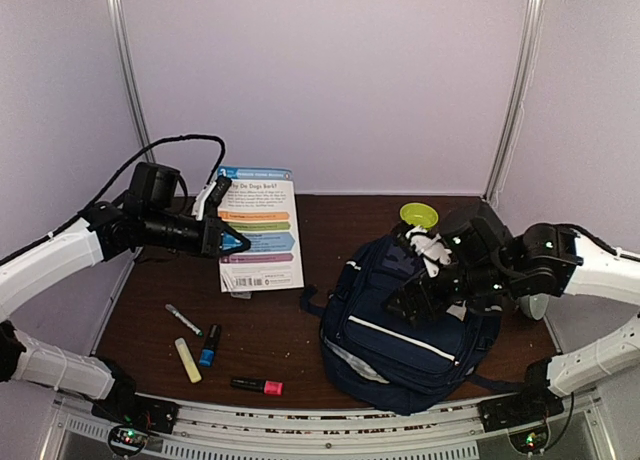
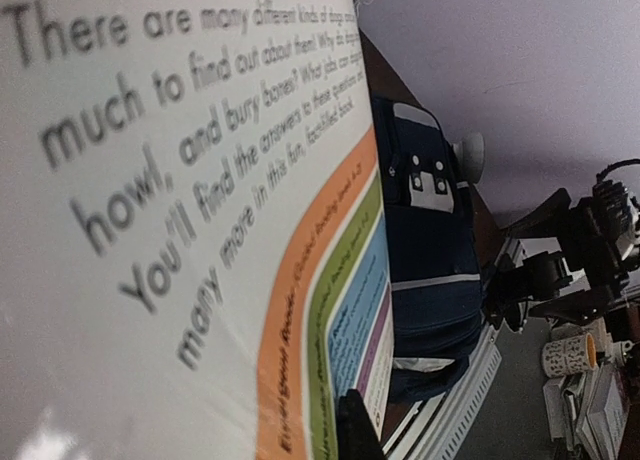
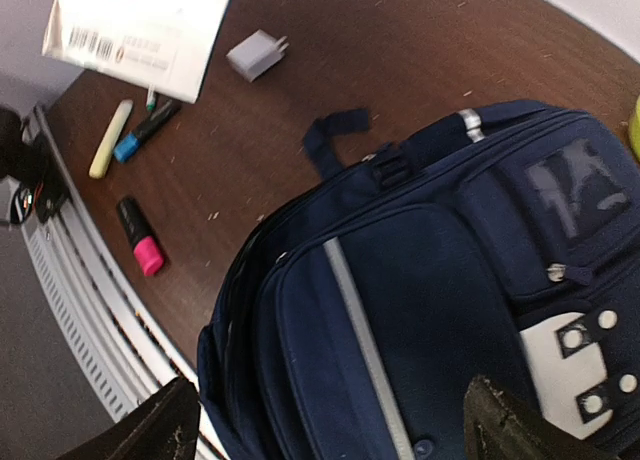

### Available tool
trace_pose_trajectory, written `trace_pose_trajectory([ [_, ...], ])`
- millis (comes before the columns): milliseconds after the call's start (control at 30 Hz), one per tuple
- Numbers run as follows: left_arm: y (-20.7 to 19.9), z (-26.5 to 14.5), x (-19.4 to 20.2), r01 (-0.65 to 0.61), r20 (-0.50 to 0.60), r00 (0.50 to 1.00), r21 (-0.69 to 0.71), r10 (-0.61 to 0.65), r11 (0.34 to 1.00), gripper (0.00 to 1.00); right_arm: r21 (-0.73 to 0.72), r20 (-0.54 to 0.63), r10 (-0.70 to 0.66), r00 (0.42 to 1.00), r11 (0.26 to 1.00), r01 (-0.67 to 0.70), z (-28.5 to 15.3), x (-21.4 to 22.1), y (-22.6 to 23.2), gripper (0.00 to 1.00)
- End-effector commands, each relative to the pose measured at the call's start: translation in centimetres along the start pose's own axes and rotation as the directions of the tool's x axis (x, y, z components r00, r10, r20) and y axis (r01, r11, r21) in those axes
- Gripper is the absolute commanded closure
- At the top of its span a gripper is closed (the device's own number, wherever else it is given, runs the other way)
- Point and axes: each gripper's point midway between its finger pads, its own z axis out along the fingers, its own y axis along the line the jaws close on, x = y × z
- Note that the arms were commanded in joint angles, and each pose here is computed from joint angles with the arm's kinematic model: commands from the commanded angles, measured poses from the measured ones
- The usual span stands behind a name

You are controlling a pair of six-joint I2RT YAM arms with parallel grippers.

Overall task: Pack the student bag
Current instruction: Open the largest pocket of the student bag.

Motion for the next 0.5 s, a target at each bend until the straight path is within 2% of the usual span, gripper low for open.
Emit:
trace_pose_trajectory([
  [0, -0.5, -1.0, -0.5, -0.060, 0.014, 0.998, -0.019, 0.060, 0.998, 1.00, -0.131, -0.131, -0.125, 0.983, 0.985, 0.108, 3.2, 4.5, 4.1, 0.10],
  [100, -0.5, -1.4, -0.4, -0.060, 0.000, 0.998, -0.038, 0.060, 0.997, 1.00, -0.200, -0.221, -0.174, 0.960, 0.971, 0.130, 4.9, 7.1, 6.4, 0.15],
  [200, -0.7, -1.9, -0.4, -0.064, 0.001, 0.998, -0.044, 0.065, 0.997, 1.00, -0.183, -0.306, -0.197, 0.931, 0.972, 0.146, 6.7, 9.3, 6.9, 0.20],
  [300, -0.9, -2.3, -0.2, -0.067, 0.000, 0.998, -0.043, 0.067, 0.997, 1.00, -0.146, -0.343, -0.190, 0.920, 0.978, 0.148, 7.8, 10.4, 6.3, 0.26],
  [367, -1.1, -2.6, -0.1, -0.072, 0.001, 0.997, -0.037, 0.072, 0.997, 1.00, -0.140, -0.350, -0.186, 0.918, 0.980, 0.145, 8.2, 10.8, 6.1, 0.37],
  [467, -1.3, -2.8, 0.3, -0.074, -0.005, 0.997, -0.028, 0.074, 0.997, 1.00, -0.129, -0.363, -0.180, 0.914, 0.981, 0.142, 8.6, 11.3, 5.9, 0.62],
])
